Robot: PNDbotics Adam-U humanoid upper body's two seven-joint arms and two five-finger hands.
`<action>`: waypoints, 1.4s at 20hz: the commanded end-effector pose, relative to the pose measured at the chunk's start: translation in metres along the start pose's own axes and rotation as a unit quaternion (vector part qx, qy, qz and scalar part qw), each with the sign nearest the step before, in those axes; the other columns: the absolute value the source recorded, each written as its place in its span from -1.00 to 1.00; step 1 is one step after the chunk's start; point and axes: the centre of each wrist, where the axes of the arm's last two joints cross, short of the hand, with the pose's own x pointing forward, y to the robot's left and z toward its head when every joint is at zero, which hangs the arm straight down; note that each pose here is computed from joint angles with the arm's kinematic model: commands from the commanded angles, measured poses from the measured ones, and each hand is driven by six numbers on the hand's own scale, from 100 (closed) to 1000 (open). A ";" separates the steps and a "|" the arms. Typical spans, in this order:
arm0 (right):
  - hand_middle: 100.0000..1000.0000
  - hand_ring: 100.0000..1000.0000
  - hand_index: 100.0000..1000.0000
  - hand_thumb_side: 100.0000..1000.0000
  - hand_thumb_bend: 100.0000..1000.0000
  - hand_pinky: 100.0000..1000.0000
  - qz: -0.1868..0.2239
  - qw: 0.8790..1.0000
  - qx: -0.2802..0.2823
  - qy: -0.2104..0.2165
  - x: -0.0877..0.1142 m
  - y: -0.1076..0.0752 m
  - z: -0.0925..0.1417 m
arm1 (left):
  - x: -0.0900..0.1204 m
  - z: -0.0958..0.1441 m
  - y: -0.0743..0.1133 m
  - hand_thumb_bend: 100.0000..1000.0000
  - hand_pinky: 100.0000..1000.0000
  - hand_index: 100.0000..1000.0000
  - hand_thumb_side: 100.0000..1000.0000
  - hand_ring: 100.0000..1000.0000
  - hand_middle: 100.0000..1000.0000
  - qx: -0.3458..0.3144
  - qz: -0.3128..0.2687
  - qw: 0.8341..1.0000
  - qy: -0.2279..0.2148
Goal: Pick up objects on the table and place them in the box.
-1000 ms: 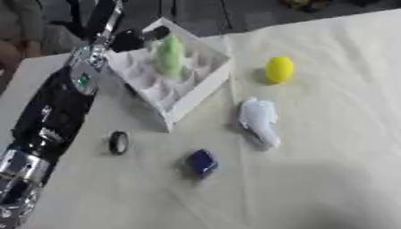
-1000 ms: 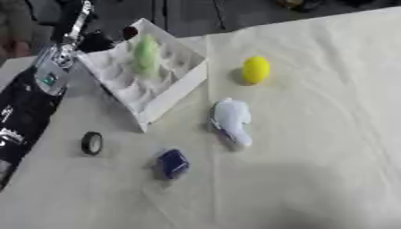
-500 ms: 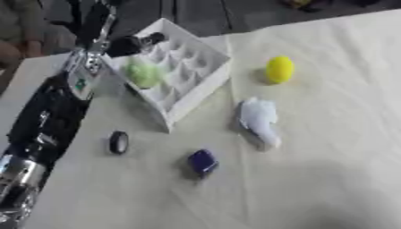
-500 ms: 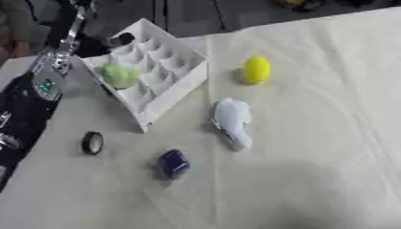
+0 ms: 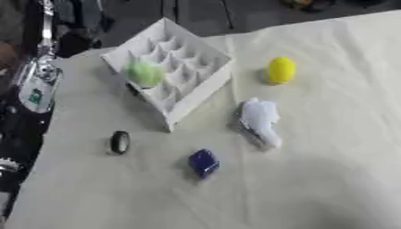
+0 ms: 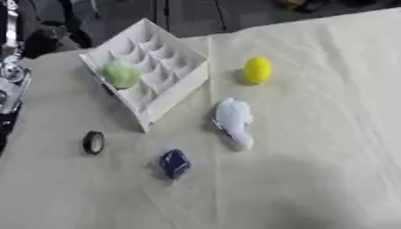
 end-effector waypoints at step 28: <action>0.24 0.04 0.49 0.55 -0.87 -0.04 0.011 1.000 -0.011 -0.016 0.007 -0.004 -0.007 | 0.074 0.120 0.023 0.23 0.42 0.58 0.29 0.43 0.43 -0.151 0.088 0.974 0.143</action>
